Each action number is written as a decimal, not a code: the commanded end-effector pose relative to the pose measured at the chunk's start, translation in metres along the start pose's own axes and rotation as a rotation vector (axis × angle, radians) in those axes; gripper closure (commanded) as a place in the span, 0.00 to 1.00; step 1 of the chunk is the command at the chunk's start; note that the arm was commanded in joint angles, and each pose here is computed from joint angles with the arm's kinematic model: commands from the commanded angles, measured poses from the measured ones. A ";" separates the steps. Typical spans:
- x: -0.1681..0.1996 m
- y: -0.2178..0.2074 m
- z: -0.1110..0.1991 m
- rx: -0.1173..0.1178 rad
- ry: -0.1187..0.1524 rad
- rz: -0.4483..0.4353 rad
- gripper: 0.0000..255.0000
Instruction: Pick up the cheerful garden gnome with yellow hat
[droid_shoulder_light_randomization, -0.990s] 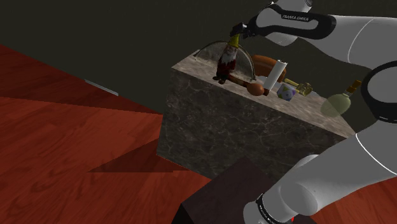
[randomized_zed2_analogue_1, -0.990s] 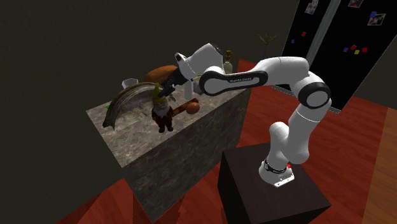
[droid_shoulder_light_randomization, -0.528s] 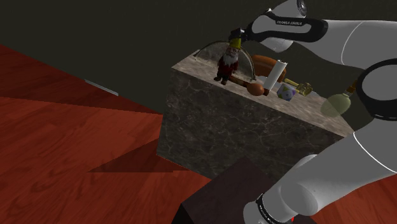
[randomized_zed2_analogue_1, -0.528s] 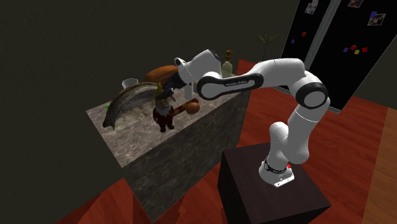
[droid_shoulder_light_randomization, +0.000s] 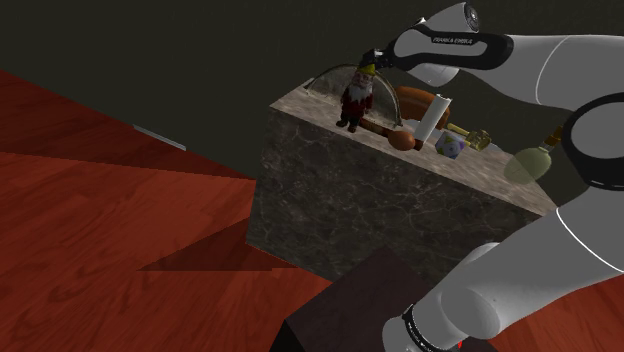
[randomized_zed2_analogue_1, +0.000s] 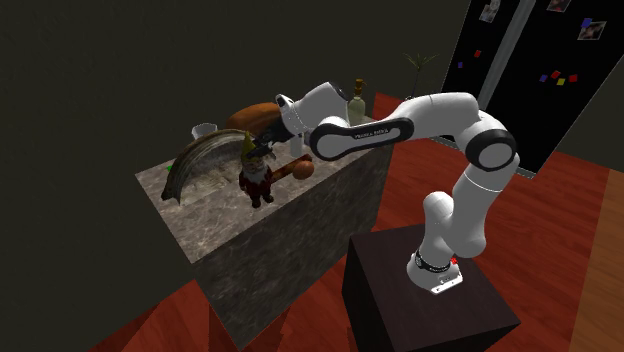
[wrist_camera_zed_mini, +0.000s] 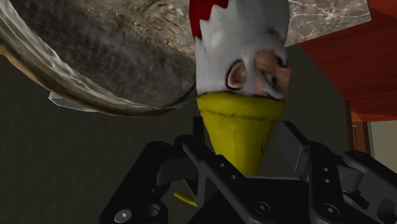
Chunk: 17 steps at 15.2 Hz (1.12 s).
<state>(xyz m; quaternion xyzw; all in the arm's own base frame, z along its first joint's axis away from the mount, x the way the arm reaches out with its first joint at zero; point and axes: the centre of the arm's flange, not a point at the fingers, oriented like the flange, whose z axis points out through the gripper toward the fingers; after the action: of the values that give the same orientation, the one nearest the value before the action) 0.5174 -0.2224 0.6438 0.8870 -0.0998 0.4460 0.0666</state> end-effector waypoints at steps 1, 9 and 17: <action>-0.001 -0.001 0.001 0.001 -0.004 -0.001 1.00; 0.016 0.000 -0.009 0.001 -0.004 -0.001 1.00; 0.050 0.001 -0.034 0.001 -0.004 -0.001 1.00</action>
<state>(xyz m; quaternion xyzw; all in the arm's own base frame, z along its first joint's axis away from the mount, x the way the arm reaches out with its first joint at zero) 0.5195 -0.2219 0.6978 0.8886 -0.0995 0.4430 0.0659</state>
